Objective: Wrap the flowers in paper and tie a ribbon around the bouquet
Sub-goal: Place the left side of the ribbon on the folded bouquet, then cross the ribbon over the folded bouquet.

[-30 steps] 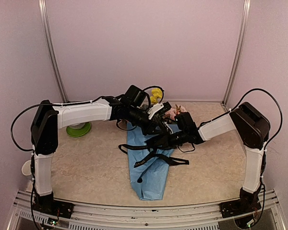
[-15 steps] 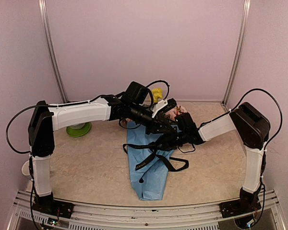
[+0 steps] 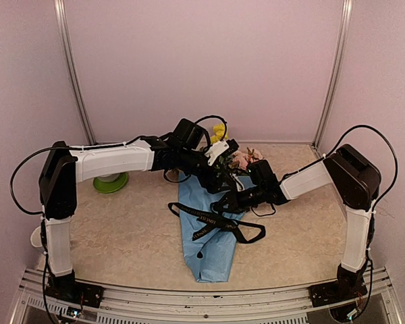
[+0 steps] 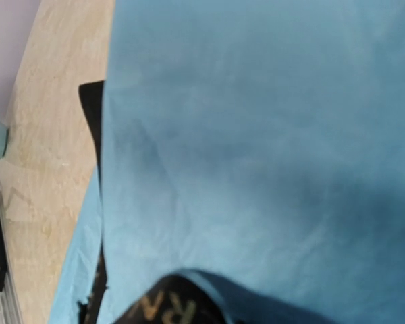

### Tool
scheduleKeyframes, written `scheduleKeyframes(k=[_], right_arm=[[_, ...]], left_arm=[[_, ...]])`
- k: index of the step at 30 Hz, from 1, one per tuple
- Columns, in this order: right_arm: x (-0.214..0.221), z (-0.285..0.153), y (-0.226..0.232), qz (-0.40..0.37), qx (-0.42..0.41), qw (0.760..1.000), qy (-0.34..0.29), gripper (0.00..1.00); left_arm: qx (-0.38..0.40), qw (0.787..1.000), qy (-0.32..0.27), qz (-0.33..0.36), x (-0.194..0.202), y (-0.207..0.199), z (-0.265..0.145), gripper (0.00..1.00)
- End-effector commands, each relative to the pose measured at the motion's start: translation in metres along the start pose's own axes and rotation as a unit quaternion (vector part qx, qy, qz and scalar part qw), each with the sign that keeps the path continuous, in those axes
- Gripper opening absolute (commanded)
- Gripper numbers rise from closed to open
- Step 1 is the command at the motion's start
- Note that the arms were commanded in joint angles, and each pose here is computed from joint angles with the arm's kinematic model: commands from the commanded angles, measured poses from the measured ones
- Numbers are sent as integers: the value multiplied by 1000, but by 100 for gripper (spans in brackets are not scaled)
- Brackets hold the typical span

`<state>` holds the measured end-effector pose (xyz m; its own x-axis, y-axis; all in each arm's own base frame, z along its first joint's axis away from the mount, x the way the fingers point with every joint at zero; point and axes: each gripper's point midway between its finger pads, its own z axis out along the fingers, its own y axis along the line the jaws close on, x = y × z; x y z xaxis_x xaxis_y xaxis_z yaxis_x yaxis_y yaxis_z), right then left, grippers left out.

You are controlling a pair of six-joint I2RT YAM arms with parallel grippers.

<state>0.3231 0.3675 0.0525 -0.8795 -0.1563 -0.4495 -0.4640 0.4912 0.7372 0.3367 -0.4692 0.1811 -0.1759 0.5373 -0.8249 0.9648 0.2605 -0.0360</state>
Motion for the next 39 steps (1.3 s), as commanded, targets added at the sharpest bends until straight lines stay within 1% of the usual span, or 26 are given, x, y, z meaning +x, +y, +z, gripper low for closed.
scheduleKeyframes(k=[1, 2, 3, 4, 6, 8, 10, 14, 17, 19, 21, 23, 24, 25, 26, 28, 31, 35, 36, 39], right_arm=[[-1, -8, 1, 1, 9, 1000, -8, 23], [-1, -8, 1, 2, 10, 1000, -8, 23], [-1, -8, 1, 1, 9, 1000, -8, 23], [-2, -8, 2, -1, 7, 1000, -9, 23], [-2, -9, 3, 0, 5, 1000, -10, 23], [-4, -9, 6, -2, 1, 1000, -11, 23], [-4, -8, 5, -2, 1, 1000, -10, 23], [-2, -8, 4, 0, 2, 1000, -7, 22], [-1, -9, 4, 0, 3, 1000, -8, 22], [-2, -10, 5, -2, 4, 1000, -10, 22], [-3, -10, 5, -2, 5, 1000, -11, 22], [-4, -10, 5, -2, 7, 1000, -11, 22], [-4, -10, 5, -3, 8, 1000, -11, 22], [-5, -10, 6, -5, 8, 1000, -10, 23], [-5, -11, 5, -6, 9, 1000, -10, 25], [-5, -14, 4, -7, 12, 1000, -12, 32], [-5, -23, -3, 1, 15, 1000, -22, 44], [-2, -30, -3, 10, -3, 1000, -25, 57], [-2, -30, -3, 10, -3, 1000, -25, 60], [-2, -31, -5, 11, -3, 1000, -25, 61]], left_arm=[[-70, 995, 15, -73, 17, 39, -25, 69], [-60, 993, 32, -97, 32, 41, -23, 59], [-45, 991, 53, -118, 48, 38, -17, 52], [-31, 988, 69, -132, 61, 33, -12, 51], [0, 986, 85, -143, 79, 17, -2, 53], [9, 985, 92, -143, 92, 6, 8, 56], [21, 985, 85, -146, 92, 1, 14, 56], [15, 984, 97, -147, 102, 4, 26, 53], [20, 981, 116, -154, 116, 3, 34, 47], [20, 979, 128, -156, 125, 2, 38, 39], [19, 978, 132, -159, 128, 3, 38, 29], [10, 979, 130, -159, 128, 5, 35, 16], [3, 979, 132, -158, 129, 7, 34, 11], [-3, 978, 135, -159, 131, 10, 33, 3], [-7, 977, 138, -162, 133, 12, 32, 0], [-10, 974, 139, -179, 138, 14, 27, 0], [1, 972, 110, -207, 139, 16, 15, 0], [1, 975, 85, -205, 132, 14, 2, 0], [-1, 976, 78, -204, 128, 14, -2, 0], [7, 977, 48, -209, 116, 13, -13, 0]])
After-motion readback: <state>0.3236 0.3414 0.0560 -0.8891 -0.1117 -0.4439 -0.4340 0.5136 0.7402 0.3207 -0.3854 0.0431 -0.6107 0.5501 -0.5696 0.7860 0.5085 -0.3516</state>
